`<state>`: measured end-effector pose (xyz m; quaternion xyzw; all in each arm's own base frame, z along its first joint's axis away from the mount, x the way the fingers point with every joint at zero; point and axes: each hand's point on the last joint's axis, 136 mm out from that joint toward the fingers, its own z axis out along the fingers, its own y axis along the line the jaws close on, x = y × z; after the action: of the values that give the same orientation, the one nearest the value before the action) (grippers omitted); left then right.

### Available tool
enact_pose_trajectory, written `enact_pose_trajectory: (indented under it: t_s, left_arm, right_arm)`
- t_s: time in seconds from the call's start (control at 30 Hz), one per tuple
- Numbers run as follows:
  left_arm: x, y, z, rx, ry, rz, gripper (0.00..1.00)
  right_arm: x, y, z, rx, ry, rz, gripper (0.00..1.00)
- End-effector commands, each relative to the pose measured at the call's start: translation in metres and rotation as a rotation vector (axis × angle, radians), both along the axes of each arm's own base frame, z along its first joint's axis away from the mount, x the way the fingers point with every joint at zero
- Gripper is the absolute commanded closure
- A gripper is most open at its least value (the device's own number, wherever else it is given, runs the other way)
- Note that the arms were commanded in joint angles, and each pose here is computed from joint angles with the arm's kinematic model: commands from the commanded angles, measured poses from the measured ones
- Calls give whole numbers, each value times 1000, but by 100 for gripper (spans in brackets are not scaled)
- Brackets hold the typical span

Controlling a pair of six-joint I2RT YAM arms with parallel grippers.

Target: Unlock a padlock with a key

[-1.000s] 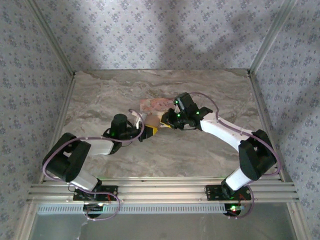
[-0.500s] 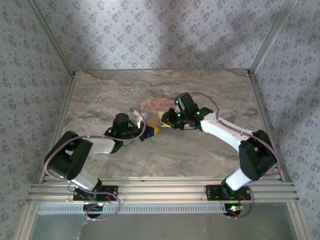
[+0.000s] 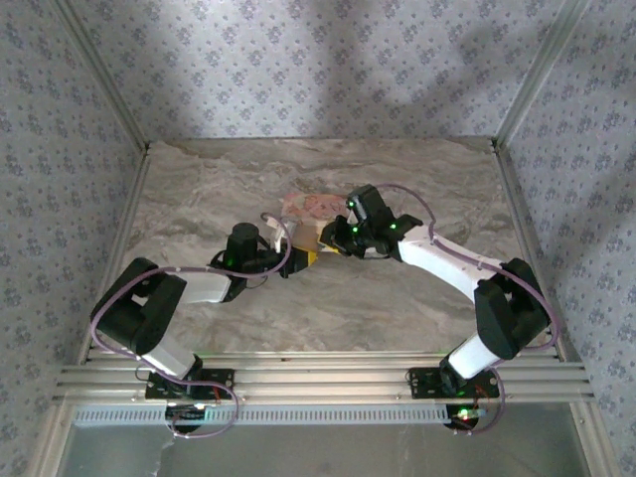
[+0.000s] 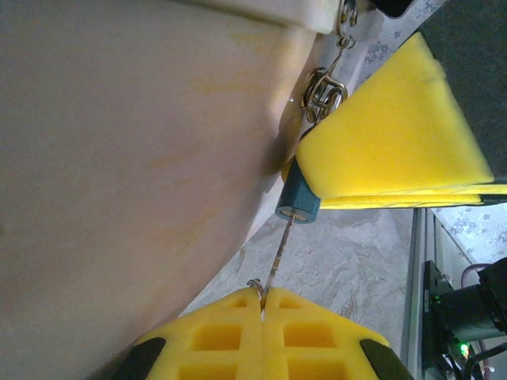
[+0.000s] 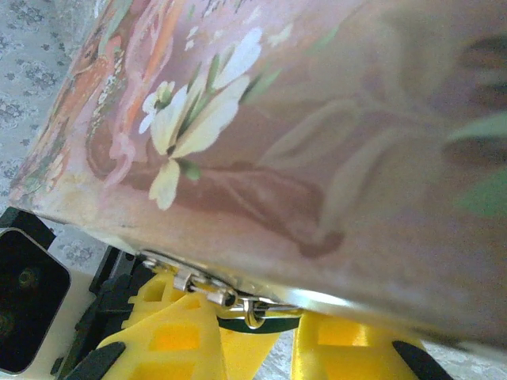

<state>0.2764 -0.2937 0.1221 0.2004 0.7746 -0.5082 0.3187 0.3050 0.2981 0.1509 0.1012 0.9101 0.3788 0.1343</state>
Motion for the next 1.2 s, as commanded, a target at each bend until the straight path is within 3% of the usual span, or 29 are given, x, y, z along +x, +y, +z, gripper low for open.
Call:
enact_pose_trajectory:
  t_s: [0.0, 0.47, 0.8, 1.0, 1.17]
  left_arm:
    - [9, -6, 17, -38, -31, 12, 100]
    - [16, -14, 42, -116, -28, 51, 100]
    - [19, -7, 24, 62, -145, 141, 100]
    - [21, -5, 22, 71, -175, 148, 100]
    - [15, -10, 33, 4, -200, 113, 100]
  right_arm:
    - [-1, 10, 28, 69, -73, 24, 100]
    - [-5, 13, 21, 61, -73, 44, 100]
    - [-18, 20, 16, 53, -32, 148, 100]
    - [-25, 19, 14, 57, 5, 188, 100]
    - [-25, 19, 14, 63, 10, 183, 100]
